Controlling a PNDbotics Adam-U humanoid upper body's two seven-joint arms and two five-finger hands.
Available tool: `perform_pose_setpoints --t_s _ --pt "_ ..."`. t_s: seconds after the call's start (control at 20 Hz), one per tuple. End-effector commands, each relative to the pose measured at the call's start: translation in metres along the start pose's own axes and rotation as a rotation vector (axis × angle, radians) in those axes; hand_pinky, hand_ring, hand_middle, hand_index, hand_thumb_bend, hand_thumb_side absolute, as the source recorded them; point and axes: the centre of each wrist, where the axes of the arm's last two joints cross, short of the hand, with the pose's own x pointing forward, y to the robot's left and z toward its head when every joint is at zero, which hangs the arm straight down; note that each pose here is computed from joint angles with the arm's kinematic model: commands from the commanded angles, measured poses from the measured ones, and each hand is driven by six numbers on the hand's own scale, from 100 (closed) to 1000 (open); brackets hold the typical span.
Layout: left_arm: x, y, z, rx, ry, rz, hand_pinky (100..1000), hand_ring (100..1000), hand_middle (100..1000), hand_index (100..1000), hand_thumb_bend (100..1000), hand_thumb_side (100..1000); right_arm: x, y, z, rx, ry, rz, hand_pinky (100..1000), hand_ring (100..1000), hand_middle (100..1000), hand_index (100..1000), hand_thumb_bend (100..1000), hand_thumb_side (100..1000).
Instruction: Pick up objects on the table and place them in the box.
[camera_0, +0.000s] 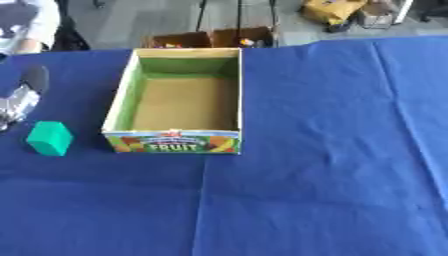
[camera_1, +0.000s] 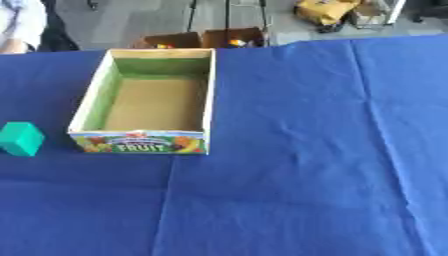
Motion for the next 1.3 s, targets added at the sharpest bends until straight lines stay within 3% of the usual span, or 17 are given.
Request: perform_pose_setpoints --t_s 0.05,0.45,0.55,0.7,0.85,1.3 --pt "-0.013 0.021 -0.001 -0.205 0.022 -0.116 924 970 967 1000 435 899 0.005 -0.003 -0.009 0.013 -0.037 -0.006 705 707 523 706 100 793" --pt "-0.033 0.036 -0.009 -0.441 0.076 -0.182 949 987 997 1000 725 904 0.005 -0.003 -0.008 0.027 -0.033 -0.011 706 708 521 705 100 794" --pt "-0.038 0.038 -0.010 -0.472 0.092 -0.181 952 991 1000 1000 740 881 0.005 -0.003 -0.008 0.029 -0.034 -0.012 706 708 521 705 100 795" --pt "-0.047 0.037 -0.012 -0.524 0.109 -0.174 948 1000 1000 1000 693 779 0.005 -0.002 -0.008 0.032 -0.035 -0.014 706 708 517 702 100 796" --pt "-0.058 0.034 -0.016 -0.599 0.131 -0.149 936 1000 1000 1000 575 683 0.005 -0.002 -0.009 0.035 -0.035 -0.015 707 708 515 702 100 796" --pt "-0.087 0.016 -0.029 -0.707 0.212 -0.128 901 987 1000 1000 531 630 0.005 -0.002 -0.009 0.038 -0.037 -0.019 708 707 509 700 100 795"
